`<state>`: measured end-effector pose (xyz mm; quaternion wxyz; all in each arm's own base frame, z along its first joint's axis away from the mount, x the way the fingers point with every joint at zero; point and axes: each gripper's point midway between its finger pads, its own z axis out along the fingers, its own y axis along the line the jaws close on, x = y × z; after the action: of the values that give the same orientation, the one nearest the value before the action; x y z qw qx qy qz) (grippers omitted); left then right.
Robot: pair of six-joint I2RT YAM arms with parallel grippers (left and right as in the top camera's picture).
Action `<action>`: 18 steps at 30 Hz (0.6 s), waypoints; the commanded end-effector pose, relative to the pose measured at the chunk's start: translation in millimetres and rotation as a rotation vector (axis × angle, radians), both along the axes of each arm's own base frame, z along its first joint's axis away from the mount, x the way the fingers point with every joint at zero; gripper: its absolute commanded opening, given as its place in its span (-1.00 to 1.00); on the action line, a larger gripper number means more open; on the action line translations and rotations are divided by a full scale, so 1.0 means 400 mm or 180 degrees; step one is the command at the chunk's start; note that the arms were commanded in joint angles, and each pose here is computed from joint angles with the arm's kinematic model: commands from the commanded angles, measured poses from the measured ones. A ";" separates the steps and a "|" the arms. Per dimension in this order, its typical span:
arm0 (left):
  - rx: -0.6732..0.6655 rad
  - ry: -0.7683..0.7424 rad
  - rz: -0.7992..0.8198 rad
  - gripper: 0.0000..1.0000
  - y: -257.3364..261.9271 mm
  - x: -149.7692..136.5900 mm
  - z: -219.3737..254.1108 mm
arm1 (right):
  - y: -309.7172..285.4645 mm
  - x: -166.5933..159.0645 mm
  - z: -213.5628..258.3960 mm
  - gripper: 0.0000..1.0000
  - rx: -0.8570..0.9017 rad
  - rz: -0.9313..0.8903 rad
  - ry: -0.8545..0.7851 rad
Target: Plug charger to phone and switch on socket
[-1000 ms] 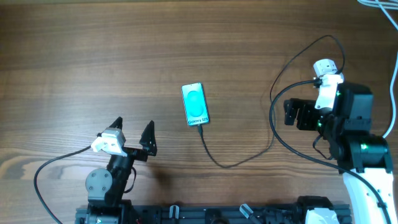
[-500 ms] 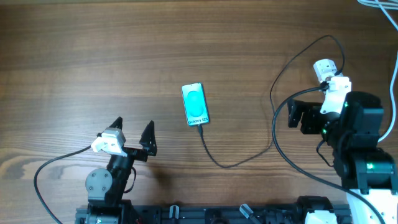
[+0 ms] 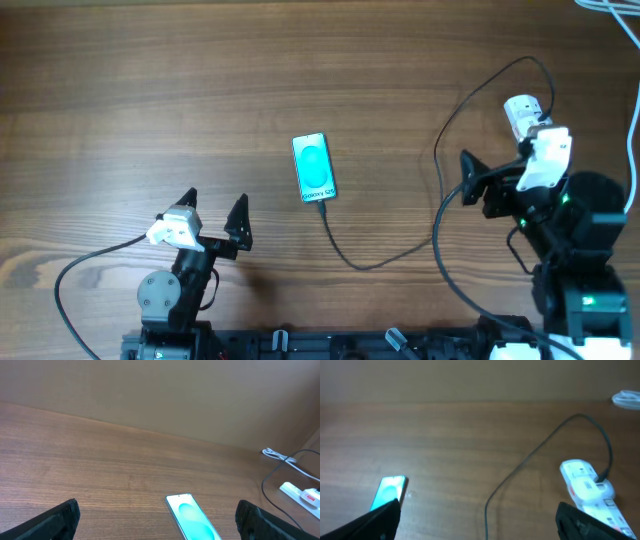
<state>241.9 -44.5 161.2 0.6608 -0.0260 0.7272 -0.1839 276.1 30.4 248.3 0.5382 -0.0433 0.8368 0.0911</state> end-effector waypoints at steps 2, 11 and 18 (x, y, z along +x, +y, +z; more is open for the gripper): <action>0.0050 -0.0001 0.0050 1.00 0.008 0.001 -0.004 | 0.049 -0.018 -0.070 0.99 0.0108 0.0351 -0.0215; 0.0050 0.0000 0.0050 1.00 0.008 0.001 -0.004 | 0.037 -0.023 -0.037 1.00 -0.0001 0.0279 -0.1067; 0.0050 -0.0001 0.0050 1.00 0.008 0.001 -0.004 | 0.038 -0.064 0.116 1.00 -0.0082 0.0285 -0.2141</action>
<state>241.9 -44.4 161.3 0.6609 -0.0261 0.7271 -0.1838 258.4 46.1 286.6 0.7558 -0.1106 0.6387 0.0930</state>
